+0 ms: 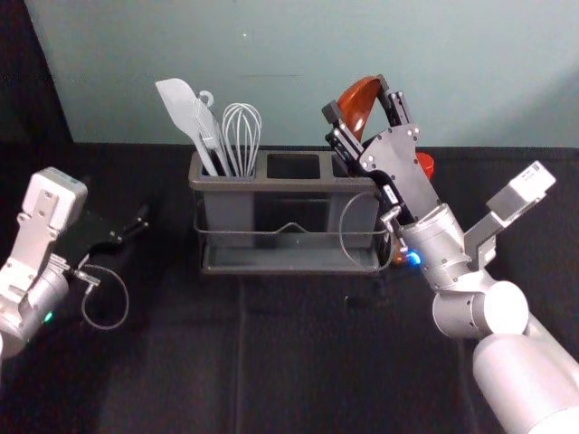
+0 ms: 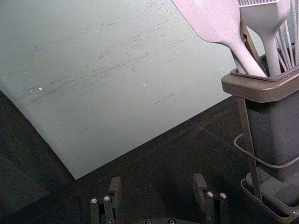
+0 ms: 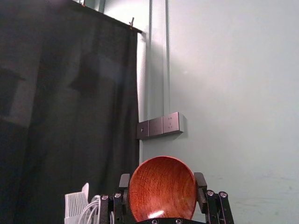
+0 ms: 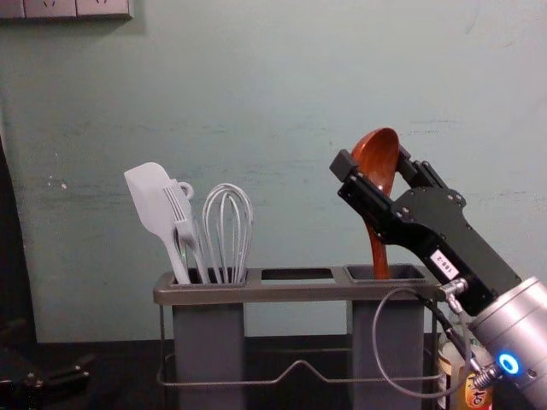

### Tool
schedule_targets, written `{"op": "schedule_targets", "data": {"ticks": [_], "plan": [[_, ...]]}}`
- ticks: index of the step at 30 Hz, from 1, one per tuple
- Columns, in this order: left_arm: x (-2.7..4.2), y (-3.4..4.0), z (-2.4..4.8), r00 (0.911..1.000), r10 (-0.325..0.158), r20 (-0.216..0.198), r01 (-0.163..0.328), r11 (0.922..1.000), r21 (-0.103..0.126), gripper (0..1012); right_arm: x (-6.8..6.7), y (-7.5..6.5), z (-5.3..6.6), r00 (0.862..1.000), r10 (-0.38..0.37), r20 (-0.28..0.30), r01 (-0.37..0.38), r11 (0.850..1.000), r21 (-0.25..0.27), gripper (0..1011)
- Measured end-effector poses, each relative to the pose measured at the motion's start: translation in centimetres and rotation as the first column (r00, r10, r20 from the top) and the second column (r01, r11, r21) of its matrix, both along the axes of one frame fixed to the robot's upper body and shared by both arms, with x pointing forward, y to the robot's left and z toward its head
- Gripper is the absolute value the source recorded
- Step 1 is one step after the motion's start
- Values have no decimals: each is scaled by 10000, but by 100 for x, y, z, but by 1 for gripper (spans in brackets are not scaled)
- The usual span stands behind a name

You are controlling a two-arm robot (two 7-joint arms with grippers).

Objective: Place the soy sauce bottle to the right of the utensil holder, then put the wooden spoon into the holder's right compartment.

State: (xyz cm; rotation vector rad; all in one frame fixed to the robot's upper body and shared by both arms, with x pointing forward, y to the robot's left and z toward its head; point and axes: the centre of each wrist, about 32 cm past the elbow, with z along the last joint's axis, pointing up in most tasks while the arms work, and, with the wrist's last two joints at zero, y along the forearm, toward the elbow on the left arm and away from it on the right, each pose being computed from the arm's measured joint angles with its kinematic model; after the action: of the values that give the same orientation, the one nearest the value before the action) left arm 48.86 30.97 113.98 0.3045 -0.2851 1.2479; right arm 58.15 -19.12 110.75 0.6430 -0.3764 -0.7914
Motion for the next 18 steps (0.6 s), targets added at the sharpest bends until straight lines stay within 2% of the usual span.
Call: {"op": "schedule_targets", "data": {"ticks": [16,18], "plan": [[0,0,0,10000,0,0,0,10000,0,1000,-31,6,-78,9998,68,-177,-66,9999,80,838],[0,0,0,10000,0,-1,0,10000,0,1000,-33,5,-78,9998,53,-172,-52,9999,95,869]]}}
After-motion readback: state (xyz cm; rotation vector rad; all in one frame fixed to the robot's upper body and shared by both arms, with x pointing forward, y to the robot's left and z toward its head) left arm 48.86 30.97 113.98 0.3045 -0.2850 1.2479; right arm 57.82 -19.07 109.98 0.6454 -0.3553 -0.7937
